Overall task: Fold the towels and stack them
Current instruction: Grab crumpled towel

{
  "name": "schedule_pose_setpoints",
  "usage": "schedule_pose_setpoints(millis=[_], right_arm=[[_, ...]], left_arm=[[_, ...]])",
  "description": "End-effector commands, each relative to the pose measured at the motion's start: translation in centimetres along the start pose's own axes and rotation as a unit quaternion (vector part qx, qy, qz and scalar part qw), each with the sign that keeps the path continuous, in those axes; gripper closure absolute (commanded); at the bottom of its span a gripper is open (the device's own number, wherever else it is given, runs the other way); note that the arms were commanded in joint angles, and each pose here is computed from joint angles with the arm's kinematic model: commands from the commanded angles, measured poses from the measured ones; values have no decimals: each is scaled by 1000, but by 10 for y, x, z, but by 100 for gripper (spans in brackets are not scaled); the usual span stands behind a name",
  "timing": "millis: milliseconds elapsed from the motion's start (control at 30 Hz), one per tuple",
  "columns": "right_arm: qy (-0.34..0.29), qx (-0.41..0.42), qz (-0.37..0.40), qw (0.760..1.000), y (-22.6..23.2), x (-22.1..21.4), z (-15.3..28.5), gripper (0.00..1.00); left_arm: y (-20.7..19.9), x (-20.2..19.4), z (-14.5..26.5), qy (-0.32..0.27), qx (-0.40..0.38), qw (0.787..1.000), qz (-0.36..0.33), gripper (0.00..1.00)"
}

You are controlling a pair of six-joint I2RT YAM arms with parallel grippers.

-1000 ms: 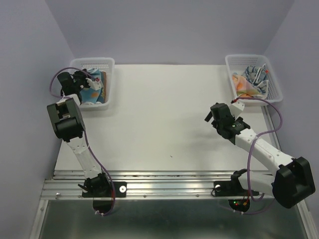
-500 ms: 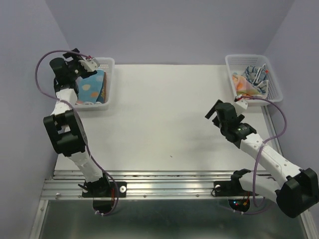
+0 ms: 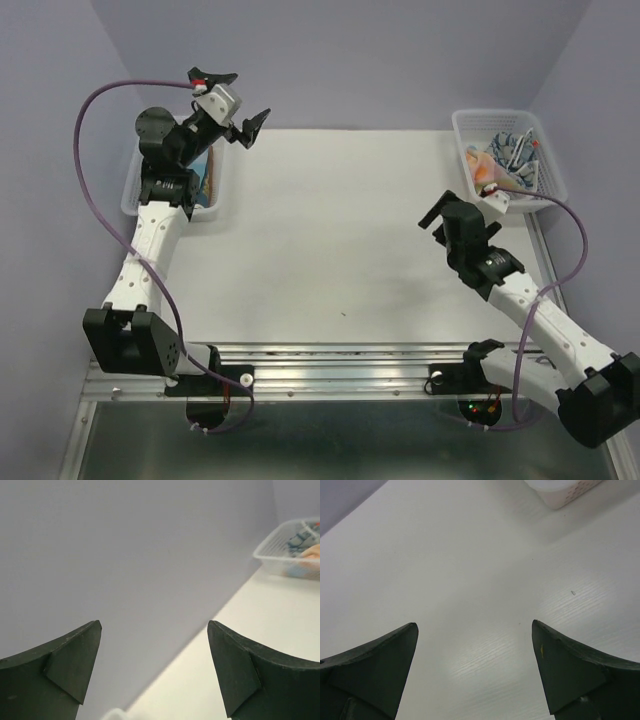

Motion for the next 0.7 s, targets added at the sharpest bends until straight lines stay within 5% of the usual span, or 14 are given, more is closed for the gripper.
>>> schedule_pose_setpoints(millis=[0,133,200,433,567,667], right_arm=[[-70,-17,9,997,28,55,-4,0],[-45,-62,42,996,21,77,-49,0],[-34,-77,35,996,15,91,-72,0],[-8,-96,31,995,9,138,-166,0],[-21,-95,36,995,17,159,-195,0],[-14,-106,31,994,13,159,-220,0]], left_arm=[[-1,4,-8,3,67,953,296,1],[-14,-39,23,94,192,877,430,1],[-21,-59,45,132,259,854,432,1],[-45,-148,169,309,511,710,374,1],[-41,-162,190,343,559,676,337,1],[-39,-160,175,350,529,692,344,1]])
Point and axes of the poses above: each gripper's point midway between its finger pads, its own z axis back along the fingers, its own y axis along the line the jaws close on, x = y × z, the point moved 1 cm from there along z, back along the fingers, and after that the axes turned 8 degrees about -z, right-handed, at the moved point
